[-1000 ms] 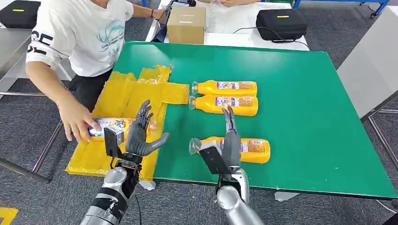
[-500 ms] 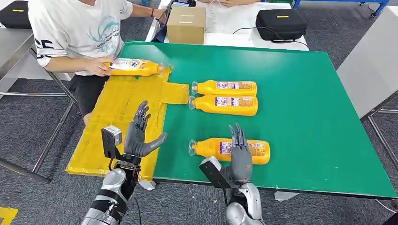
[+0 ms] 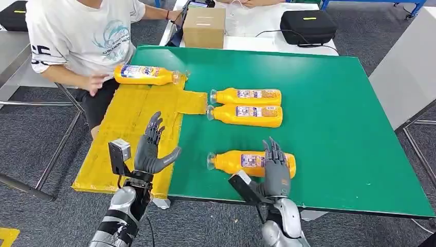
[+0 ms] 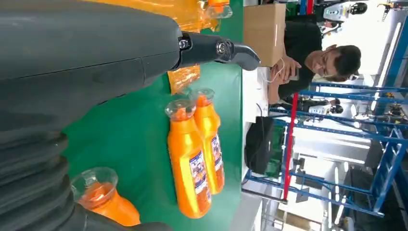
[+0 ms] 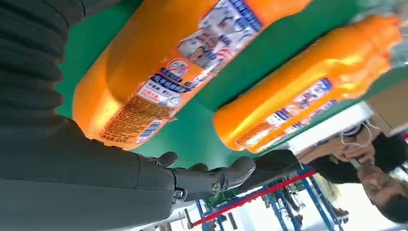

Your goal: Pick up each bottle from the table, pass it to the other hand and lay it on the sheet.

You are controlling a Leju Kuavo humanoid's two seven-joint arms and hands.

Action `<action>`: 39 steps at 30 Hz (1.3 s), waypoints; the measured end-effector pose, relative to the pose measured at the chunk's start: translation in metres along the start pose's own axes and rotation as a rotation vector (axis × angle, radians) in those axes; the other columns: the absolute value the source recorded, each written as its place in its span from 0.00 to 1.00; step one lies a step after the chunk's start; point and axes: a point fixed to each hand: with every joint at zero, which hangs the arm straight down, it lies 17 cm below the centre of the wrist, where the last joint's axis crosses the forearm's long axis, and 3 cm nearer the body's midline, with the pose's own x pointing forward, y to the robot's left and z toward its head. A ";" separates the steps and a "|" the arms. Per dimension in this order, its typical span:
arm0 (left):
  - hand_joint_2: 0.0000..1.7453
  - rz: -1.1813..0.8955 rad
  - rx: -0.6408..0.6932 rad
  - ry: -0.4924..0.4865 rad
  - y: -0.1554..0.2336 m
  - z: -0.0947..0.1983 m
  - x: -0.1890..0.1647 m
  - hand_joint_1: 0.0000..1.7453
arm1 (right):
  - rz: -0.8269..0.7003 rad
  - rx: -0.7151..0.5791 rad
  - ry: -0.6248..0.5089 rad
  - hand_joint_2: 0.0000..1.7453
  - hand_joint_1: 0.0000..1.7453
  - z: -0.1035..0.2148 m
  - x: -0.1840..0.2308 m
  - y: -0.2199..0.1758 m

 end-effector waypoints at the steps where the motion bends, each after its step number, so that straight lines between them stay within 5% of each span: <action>1: 1.00 0.002 -0.001 -0.001 0.000 0.000 0.000 0.00 | 0.015 0.015 0.004 1.00 0.00 -0.002 -0.004 0.002; 16: 1.00 0.025 -0.016 -0.005 0.002 0.003 0.003 0.00 | 0.158 0.208 0.060 1.00 0.00 -0.011 -0.059 0.029; 17: 1.00 0.031 -0.023 -0.006 0.001 0.003 0.004 0.00 | 0.159 0.247 0.068 1.00 0.82 -0.010 -0.064 0.035; 18: 1.00 0.037 -0.030 -0.008 0.000 0.003 0.005 0.00 | 0.152 0.281 0.069 1.00 1.00 -0.012 -0.067 0.039; 24: 1.00 0.070 -0.069 -0.033 -0.006 0.002 0.011 0.00 | 0.075 0.486 0.025 1.00 1.00 -0.025 -0.077 0.054; 39: 1.00 0.088 -0.076 -0.030 -0.002 -0.005 0.008 0.00 | 0.046 0.553 0.015 1.00 1.00 -0.037 -0.084 0.054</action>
